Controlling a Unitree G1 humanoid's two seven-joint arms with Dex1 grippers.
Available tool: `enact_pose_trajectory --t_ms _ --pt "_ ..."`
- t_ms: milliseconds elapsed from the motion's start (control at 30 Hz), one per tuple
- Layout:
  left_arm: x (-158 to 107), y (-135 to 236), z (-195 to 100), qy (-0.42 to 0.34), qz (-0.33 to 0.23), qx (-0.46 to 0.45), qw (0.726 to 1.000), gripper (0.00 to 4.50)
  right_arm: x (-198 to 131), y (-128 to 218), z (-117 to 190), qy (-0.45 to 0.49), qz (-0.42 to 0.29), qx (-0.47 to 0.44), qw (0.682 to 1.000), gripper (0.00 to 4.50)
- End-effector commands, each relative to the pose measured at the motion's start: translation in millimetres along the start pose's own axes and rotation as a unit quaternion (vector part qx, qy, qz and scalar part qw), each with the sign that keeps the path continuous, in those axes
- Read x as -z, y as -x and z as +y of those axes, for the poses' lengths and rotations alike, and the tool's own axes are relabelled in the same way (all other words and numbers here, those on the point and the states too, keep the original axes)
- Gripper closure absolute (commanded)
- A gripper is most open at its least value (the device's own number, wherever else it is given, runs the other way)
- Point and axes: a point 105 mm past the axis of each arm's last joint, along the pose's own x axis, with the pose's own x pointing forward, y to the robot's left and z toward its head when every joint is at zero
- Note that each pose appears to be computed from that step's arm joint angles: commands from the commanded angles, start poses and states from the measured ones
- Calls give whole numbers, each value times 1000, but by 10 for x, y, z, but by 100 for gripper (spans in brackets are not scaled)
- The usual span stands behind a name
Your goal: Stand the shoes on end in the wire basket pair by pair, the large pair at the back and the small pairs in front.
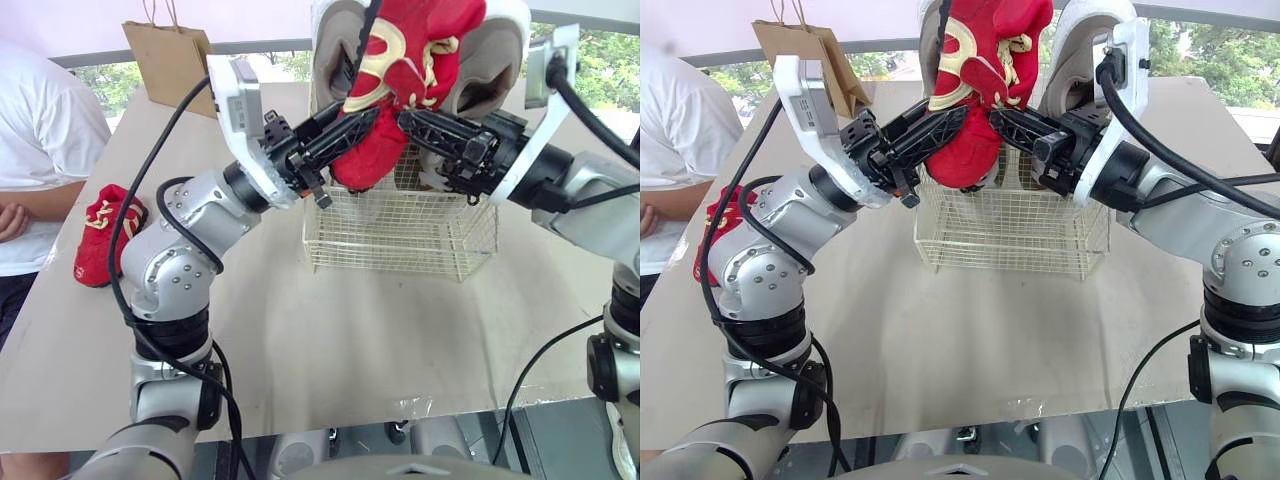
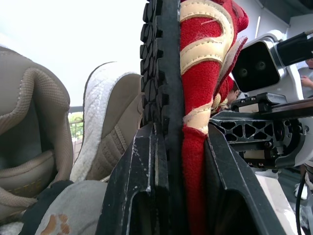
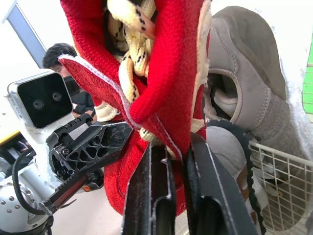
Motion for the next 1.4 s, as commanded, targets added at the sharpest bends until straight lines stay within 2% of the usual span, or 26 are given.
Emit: enact_pose_trajectory --t_ms 33,100,300,367,400,500,600,667,800,933,1167,1400 --pt "69 -85 -282 14 16 69 997 398 -199 47 74 21 -46 -15 999 450" --pt "49 -33 -338 50 12 93 994 398 -199 78 86 31 -52 -17 998 450" --pt "-7 62 -142 138 -7 31 990 118 -177 220 64 52 -73 -6 996 450" --pt "-4 117 -166 168 -5 31 985 56 -186 286 50 52 -83 3 995 450" --pt "4 163 -184 183 -2 32 983 12 -207 336 37 52 -92 11 994 450" --pt "47 286 -272 199 23 46 979 12 -242 465 12 65 -104 32 992 450" --pt "158 438 -372 185 74 66 978 12 -230 594 -25 99 -93 61 989 450" --pt "275 576 -466 155 121 84 977 12 -190 683 -69 146 -67 94 982 450" --pt "433 815 -565 116 164 99 975 12 17 764 -88 219 -7 136 966 450" --pt "541 997 -614 86 176 97 976 12 246 794 80 241 21 137 961 450" --pt "659 1098 -596 44 170 63 982 12 429 888 -19 263 38 211 941 450" --pt "669 1067 -608 32 165 54 984 12 491 846 -124 245 -5 260 934 450"
